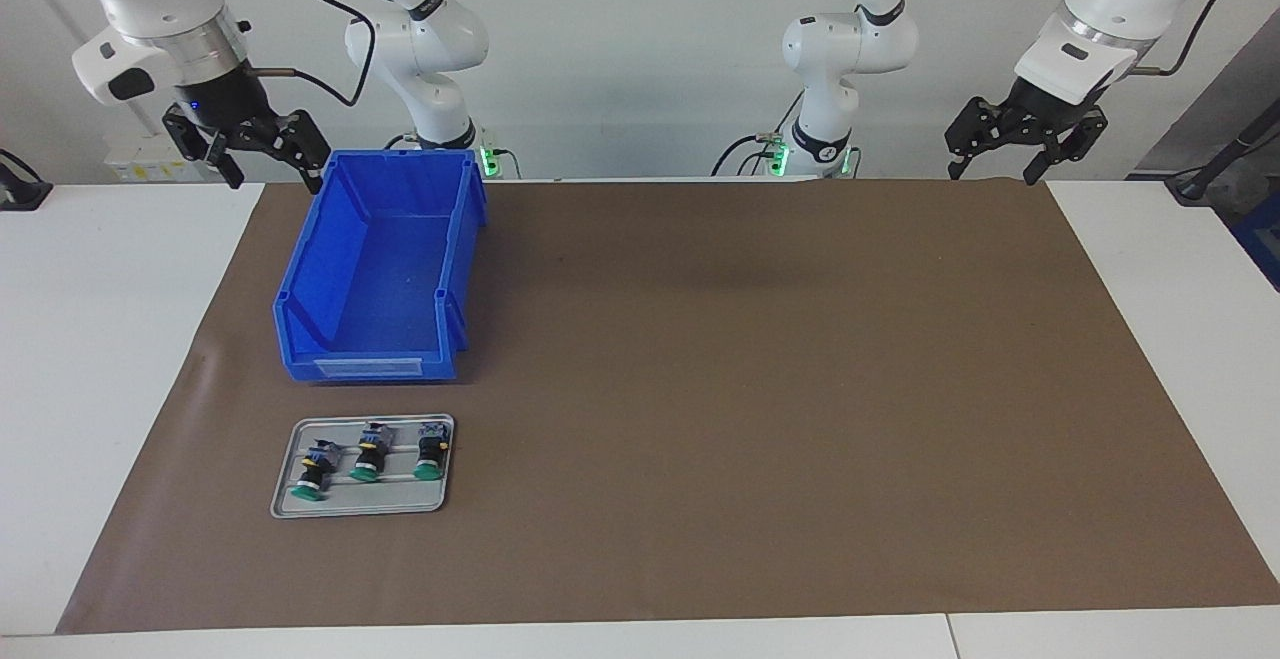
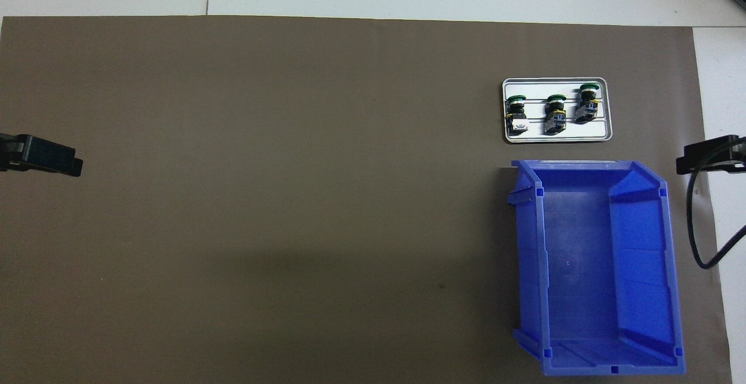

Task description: Place and press button with both arms

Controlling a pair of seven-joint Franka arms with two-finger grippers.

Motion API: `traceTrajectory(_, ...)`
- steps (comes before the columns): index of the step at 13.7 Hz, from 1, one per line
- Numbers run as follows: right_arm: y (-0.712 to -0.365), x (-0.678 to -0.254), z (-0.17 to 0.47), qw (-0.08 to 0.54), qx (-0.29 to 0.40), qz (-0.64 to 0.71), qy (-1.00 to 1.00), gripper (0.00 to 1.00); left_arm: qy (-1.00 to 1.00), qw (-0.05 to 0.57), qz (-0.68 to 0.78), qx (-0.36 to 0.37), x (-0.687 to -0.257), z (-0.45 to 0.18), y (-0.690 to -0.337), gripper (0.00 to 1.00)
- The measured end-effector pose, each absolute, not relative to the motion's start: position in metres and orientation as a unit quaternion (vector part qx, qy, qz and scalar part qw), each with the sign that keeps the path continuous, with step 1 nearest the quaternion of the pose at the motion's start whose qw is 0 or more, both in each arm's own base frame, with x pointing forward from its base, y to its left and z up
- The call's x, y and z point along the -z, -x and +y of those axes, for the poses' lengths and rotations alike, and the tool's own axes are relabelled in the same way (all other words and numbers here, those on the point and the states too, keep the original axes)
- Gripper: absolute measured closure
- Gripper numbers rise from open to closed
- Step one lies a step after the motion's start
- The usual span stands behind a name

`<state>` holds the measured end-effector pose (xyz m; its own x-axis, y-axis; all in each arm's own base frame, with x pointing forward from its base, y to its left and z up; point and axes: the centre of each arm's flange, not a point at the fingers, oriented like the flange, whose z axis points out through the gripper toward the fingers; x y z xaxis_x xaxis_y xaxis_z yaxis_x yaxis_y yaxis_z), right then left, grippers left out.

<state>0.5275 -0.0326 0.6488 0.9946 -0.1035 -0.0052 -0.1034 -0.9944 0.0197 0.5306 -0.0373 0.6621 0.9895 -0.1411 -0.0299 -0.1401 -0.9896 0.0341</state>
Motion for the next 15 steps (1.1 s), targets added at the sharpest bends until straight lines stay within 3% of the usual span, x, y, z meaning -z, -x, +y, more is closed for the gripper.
traceTrajectory(15, -0.5351, -0.6398, -0.0336, 0.010, -0.014, -0.052, -0.998, 0.00, -0.997, 0.016, -0.070, 0.016, -0.6621, -0.0373, -0.5306, 0.00)
